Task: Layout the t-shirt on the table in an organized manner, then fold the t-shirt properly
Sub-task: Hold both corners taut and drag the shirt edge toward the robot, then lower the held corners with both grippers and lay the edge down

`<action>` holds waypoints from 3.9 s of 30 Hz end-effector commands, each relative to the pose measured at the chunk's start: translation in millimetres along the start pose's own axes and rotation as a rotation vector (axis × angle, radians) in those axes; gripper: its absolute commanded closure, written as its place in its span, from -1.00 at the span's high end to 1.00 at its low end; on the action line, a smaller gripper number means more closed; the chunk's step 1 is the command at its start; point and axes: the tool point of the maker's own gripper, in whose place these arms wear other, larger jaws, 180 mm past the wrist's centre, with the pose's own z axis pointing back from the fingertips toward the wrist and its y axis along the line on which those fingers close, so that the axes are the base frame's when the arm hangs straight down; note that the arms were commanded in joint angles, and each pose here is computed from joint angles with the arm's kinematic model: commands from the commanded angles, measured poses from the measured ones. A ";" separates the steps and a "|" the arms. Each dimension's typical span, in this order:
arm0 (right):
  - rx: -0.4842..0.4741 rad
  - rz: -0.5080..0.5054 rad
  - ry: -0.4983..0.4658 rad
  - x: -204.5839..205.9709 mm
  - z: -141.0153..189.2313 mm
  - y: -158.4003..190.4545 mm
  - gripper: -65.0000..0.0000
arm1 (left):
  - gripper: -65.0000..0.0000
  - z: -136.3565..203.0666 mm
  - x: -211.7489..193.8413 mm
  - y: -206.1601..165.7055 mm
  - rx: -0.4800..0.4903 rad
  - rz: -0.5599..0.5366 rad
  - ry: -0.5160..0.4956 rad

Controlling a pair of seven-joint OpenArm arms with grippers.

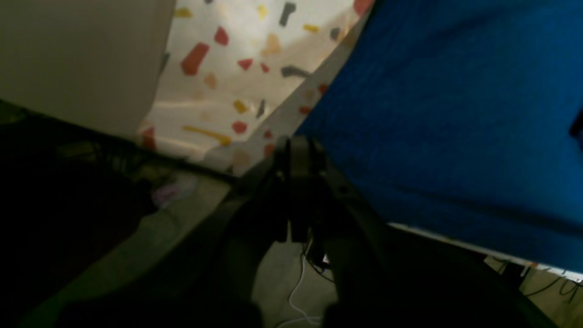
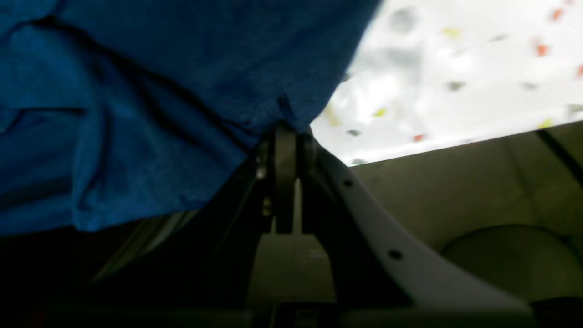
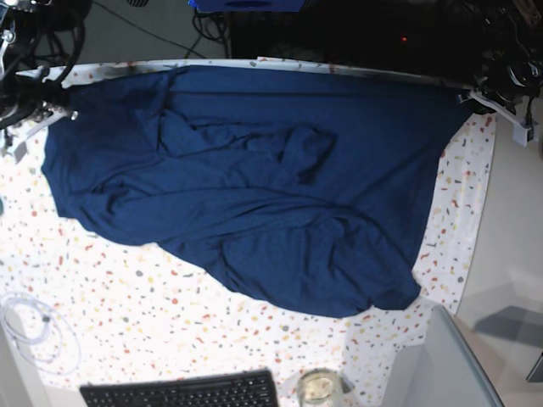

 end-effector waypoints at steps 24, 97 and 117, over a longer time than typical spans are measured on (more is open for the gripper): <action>0.014 0.018 -0.093 36.3 13.9 13.0 -0.99 | -1.00 -4.5 47.6 -9.6 -0.022 0.016 -0.100; 0.068 -0.016 -0.153 116.5 -18.8 38.5 -0.97 | -1.00 -72.3 96.5 -61.5 -0.149 0.122 -0.096; 0.055 0.133 -0.518 107.7 38.5 35.0 0.06 | 0.63 -36.1 124.7 -38.2 -0.187 0.241 -0.317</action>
